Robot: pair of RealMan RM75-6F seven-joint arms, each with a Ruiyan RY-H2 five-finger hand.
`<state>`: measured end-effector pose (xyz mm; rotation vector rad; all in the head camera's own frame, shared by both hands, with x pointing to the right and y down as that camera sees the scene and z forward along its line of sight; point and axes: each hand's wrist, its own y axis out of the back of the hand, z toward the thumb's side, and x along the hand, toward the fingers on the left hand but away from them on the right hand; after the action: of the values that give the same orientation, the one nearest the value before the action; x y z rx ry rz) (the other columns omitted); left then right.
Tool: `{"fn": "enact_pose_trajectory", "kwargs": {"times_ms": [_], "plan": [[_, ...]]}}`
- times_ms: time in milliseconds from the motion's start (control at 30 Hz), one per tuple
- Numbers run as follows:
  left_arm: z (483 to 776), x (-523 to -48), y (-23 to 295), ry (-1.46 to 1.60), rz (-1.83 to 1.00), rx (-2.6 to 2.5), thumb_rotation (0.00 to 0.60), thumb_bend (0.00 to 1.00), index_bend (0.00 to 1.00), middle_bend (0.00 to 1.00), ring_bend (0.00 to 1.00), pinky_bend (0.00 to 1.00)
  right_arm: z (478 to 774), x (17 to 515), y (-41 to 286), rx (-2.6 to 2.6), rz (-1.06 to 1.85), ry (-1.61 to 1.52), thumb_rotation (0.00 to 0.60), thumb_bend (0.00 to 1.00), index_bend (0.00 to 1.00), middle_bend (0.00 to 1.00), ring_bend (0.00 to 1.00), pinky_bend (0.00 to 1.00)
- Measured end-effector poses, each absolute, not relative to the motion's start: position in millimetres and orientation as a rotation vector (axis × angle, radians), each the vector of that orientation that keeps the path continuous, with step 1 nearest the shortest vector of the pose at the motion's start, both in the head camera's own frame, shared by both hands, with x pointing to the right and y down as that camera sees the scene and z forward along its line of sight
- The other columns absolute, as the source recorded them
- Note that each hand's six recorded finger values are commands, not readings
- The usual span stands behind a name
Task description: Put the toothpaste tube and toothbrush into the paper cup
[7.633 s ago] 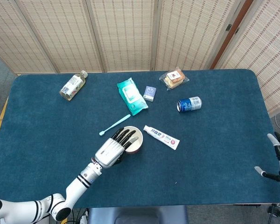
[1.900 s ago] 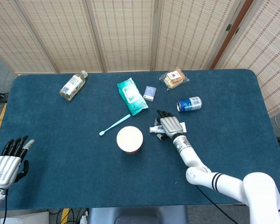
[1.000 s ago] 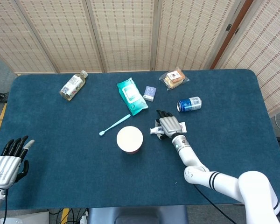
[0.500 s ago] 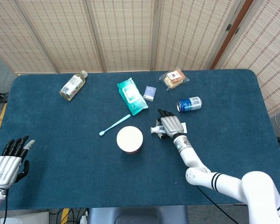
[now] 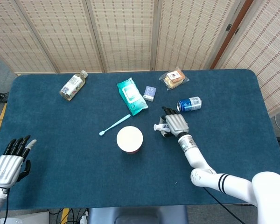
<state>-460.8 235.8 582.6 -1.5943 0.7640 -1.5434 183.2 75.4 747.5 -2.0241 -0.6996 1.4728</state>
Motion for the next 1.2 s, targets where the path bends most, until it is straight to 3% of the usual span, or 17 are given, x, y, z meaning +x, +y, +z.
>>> {"fn": "enact_pose_trajectory", "kwargs": {"times_ms": [400,1200], "plan": [[583.7,-453.6,232.8,0.75,-1.529,-1.599,0.6,0.66,0.07,0.0,0.0,0.0,713.9,196.0,64.7,-2.016,1.433,-0.786,0.6,0.33,0.69,0.06,0.0,0.11],[584.2,-446.2,227.2,0.722,-1.525,-1.6,0.6,0.66,0.07,0.0,0.0,0.0,673.3,208.0,56.0,-2.019,1.367,-0.886,0.6,0.33,0.69,0.06,0.0,0.11]]}}
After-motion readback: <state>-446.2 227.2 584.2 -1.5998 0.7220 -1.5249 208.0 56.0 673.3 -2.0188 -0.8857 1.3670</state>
